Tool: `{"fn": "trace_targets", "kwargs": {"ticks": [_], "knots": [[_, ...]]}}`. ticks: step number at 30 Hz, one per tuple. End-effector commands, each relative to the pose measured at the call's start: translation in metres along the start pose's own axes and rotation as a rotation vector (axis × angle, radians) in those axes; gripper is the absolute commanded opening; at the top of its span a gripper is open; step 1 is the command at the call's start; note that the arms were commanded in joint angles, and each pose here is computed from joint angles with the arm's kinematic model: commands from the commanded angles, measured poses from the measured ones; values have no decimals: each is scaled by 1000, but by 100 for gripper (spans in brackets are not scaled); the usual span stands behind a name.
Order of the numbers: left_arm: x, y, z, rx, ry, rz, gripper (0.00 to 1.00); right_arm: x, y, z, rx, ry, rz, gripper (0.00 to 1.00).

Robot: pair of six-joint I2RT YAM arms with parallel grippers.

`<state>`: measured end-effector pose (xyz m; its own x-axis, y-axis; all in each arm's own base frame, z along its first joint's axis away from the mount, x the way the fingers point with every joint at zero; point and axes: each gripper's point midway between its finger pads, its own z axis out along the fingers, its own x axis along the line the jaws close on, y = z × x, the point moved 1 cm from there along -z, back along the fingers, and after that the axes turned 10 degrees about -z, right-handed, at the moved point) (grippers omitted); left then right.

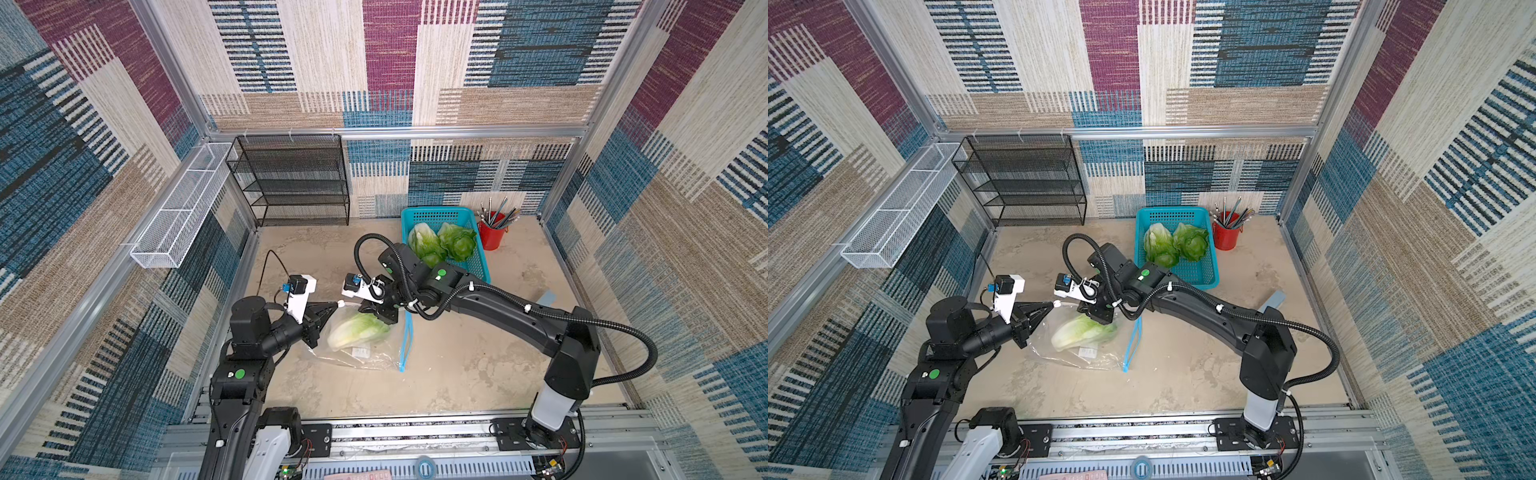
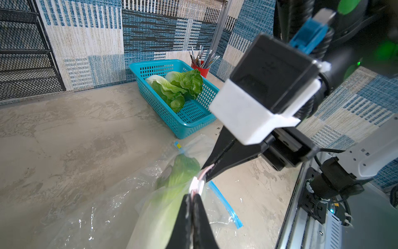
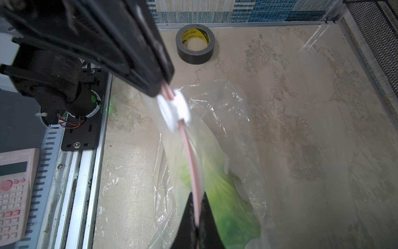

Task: Open the zip-top bag and take out the chinese cabbages
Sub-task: Adjust the zipper food storage bag in the zipper food storage bag.

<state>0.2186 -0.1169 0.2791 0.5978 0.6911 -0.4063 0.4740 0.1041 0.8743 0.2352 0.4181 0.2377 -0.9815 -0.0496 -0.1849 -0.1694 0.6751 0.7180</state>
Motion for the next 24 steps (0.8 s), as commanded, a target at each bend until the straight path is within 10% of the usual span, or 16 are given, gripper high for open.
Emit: {"fn": "trace_targets", "kwargs": {"ticks": [1, 5, 14, 24], "knots": [[-3, 4, 0, -16, -17, 5, 0, 1, 8, -3, -30, 9, -1, 0], [-3, 4, -1, -22, -14, 10, 0, -3, 8, -3, -22, -14, 1, 0], [-2, 1, 0, -30, -22, -1, 0, -13, 38, -26, -120, -77, -65, 57], [-5, 0, 3, -34, -55, -13, 0, -5, 68, -27, -221, 24, -140, 51]]}}
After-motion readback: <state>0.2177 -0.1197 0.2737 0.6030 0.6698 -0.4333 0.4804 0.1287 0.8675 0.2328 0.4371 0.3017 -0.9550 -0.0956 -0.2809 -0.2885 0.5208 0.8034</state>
